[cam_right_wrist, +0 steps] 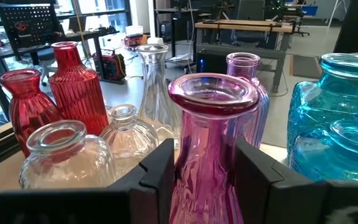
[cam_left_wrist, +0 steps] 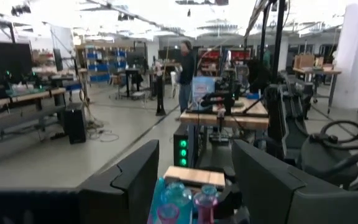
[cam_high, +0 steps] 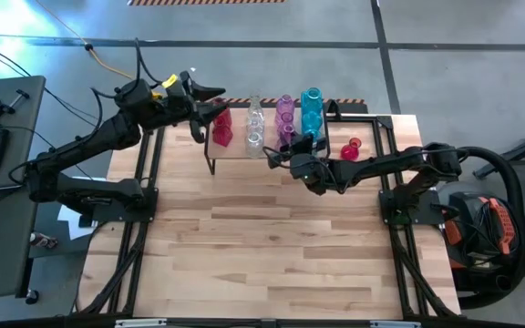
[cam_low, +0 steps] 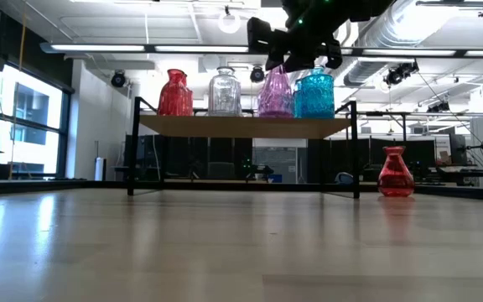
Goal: Sort vases onto shelf
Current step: Put the violet vase on the shelf aligned with the other violet vases
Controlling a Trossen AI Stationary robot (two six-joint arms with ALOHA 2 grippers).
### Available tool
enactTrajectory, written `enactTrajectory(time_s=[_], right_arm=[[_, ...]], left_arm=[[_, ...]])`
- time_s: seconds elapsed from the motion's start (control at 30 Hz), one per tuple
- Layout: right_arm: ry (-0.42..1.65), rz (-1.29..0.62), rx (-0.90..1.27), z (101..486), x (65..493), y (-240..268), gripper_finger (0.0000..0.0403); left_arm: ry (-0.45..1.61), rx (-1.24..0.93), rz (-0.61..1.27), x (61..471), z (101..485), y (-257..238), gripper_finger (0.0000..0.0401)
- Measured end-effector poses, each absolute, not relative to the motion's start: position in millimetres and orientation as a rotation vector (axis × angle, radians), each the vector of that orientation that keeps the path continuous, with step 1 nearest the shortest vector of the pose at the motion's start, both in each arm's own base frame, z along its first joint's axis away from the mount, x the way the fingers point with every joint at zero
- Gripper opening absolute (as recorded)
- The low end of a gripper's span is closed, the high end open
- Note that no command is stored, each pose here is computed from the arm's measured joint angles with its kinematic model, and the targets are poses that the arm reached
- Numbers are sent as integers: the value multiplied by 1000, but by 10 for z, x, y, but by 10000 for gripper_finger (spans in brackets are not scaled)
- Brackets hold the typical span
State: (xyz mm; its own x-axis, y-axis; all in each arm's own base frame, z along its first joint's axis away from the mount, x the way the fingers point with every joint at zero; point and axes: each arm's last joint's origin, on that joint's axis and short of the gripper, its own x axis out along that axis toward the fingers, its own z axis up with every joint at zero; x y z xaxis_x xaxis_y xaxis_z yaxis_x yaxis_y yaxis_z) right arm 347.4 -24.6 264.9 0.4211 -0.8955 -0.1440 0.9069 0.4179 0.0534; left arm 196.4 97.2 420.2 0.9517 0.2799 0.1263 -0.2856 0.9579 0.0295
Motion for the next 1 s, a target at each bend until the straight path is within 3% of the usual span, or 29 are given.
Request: enactTrajectory(time_s=[1.0], right_arm=[[113,-1116,123,2652,3477,-301,108]], left_arm=[[-84,34,287,1972,4160,976,194]])
